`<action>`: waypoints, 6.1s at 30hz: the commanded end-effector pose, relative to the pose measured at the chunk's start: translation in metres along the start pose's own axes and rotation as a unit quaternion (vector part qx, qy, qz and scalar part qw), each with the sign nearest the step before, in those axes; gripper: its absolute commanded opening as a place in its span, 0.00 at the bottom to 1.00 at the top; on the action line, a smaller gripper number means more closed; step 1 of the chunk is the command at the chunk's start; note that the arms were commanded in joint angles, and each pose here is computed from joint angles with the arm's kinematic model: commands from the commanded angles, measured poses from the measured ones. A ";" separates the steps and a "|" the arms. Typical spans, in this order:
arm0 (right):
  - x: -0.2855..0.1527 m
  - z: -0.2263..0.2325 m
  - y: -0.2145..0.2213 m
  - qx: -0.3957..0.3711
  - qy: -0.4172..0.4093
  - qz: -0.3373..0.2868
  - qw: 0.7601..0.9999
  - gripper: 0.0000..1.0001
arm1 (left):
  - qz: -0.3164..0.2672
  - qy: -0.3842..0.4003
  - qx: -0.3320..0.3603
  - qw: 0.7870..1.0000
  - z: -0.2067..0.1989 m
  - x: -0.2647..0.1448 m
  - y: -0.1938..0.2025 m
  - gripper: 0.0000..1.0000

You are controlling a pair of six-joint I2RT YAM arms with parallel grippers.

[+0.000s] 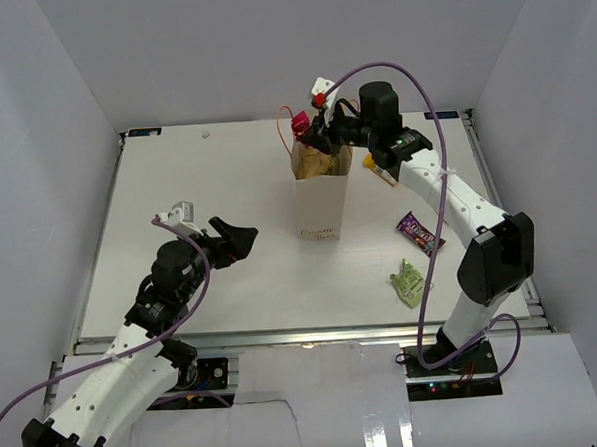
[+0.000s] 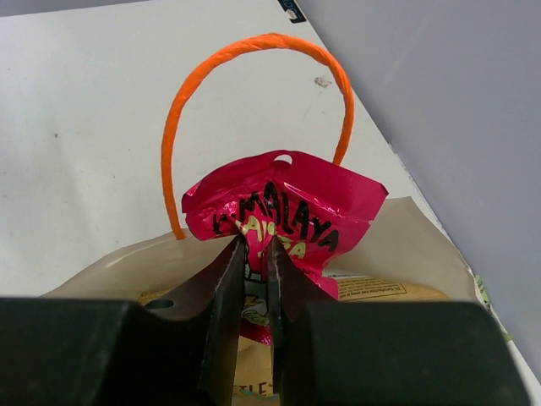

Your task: Place the snacks into the paper bag

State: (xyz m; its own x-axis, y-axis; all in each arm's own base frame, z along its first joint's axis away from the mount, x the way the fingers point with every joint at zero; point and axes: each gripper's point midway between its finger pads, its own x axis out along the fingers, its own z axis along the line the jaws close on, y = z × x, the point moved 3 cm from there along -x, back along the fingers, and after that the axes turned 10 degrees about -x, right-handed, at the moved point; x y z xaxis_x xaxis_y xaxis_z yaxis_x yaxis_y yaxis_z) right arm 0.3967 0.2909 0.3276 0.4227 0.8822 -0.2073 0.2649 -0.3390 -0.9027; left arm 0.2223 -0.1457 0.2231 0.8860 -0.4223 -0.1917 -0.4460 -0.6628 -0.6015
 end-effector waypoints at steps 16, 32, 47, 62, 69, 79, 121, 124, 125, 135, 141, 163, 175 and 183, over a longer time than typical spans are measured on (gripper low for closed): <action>-0.002 -0.025 -0.027 0.008 0.057 -0.026 0.998 0.53 | -0.009 0.001 0.010 1.000 -0.001 -0.004 -0.005 0.98; -0.074 0.000 -0.112 -0.074 0.022 -0.086 0.993 0.62 | -0.010 -0.001 0.009 1.000 -0.001 -0.007 -0.006 0.98; -0.182 -0.010 0.061 0.173 0.115 0.093 0.974 0.62 | 0.008 -0.043 -0.052 0.998 0.020 -0.004 0.012 0.98; -0.232 0.103 0.250 0.328 0.072 0.434 0.836 0.64 | 0.074 -0.019 -0.043 0.996 0.013 0.009 0.032 0.98; -0.236 0.097 0.288 0.255 0.089 0.471 0.840 0.66 | 0.118 -0.007 -0.079 0.990 0.016 0.011 0.053 0.98; -0.232 0.074 0.321 0.157 0.079 0.492 0.853 0.68 | 0.168 -0.007 -0.101 0.981 0.017 0.016 0.070 0.98; -0.157 0.160 0.155 0.117 -0.079 0.195 0.971 0.08 | 0.313 0.121 -0.125 0.934 -0.124 0.100 0.143 0.96; -0.154 0.162 0.148 0.107 -0.084 0.188 0.973 0.08 | 0.320 0.116 -0.126 0.932 -0.123 0.102 0.148 0.89; -0.152 0.163 0.146 0.106 -0.085 0.186 0.973 0.08 | 0.320 0.115 -0.126 0.932 -0.123 0.103 0.149 0.87; -0.141 0.161 0.120 0.088 -0.098 0.160 0.978 0.08 | 0.328 0.115 -0.124 0.929 -0.124 0.103 0.156 0.58; -0.137 0.164 0.116 0.087 -0.106 0.156 0.978 0.12 | 0.323 0.120 -0.115 0.932 -0.123 0.098 0.152 0.19; -0.196 0.123 0.094 0.017 -0.068 0.156 0.985 0.75 | 0.170 0.176 0.188 0.951 -0.193 0.029 0.014 0.00; -0.210 0.119 0.122 0.065 -0.040 0.176 0.981 0.75 | 0.083 0.148 0.241 0.956 -0.226 0.123 -0.079 0.00; -0.212 0.122 0.130 0.089 -0.042 0.175 0.980 0.75 | 0.136 0.181 0.236 0.945 -0.224 0.192 -0.068 0.00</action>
State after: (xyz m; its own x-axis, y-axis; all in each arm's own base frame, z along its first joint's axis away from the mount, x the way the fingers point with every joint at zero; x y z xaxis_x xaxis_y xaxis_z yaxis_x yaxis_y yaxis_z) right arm 0.2372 0.0974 0.2088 0.4052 0.7261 -0.5555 -0.0428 -0.5918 -0.8049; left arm 0.4014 -0.3098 0.3852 0.6771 -0.7105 -0.1917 -0.4694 -0.2163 -0.8561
